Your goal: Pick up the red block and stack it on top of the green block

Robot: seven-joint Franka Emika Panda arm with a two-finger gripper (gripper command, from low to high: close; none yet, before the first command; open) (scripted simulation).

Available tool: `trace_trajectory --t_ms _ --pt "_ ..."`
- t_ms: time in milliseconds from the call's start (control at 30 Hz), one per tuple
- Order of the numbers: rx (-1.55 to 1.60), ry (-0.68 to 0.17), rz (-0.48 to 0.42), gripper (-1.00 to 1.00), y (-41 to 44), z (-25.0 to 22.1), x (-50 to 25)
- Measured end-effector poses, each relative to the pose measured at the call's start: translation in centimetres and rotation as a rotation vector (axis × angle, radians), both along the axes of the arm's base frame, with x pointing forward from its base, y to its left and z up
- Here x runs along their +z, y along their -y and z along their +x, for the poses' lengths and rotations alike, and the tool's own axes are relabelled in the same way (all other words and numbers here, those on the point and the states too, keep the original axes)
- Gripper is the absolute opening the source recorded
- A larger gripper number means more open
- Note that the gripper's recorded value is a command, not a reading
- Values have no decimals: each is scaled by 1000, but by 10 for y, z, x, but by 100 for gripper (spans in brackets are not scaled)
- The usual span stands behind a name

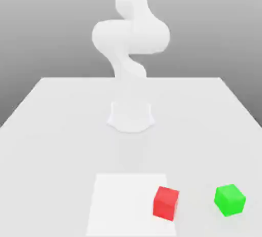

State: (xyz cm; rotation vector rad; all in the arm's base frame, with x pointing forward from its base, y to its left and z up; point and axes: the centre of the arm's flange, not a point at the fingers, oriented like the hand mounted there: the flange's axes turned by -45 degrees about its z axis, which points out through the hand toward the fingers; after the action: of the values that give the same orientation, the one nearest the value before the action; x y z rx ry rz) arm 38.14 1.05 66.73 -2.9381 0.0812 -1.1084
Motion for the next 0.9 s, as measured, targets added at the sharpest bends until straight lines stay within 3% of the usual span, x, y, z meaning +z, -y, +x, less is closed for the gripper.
trace_trajectory --t_ms 200,400,733,900 --pt "-87 -190 28 0 -21 63 -119" --pt "-168 -372 59 0 -38 90 -243" --pt "-294 -677 128 0 -71 58 -438" --pt "-313 -709 137 0 -74 52 -501"
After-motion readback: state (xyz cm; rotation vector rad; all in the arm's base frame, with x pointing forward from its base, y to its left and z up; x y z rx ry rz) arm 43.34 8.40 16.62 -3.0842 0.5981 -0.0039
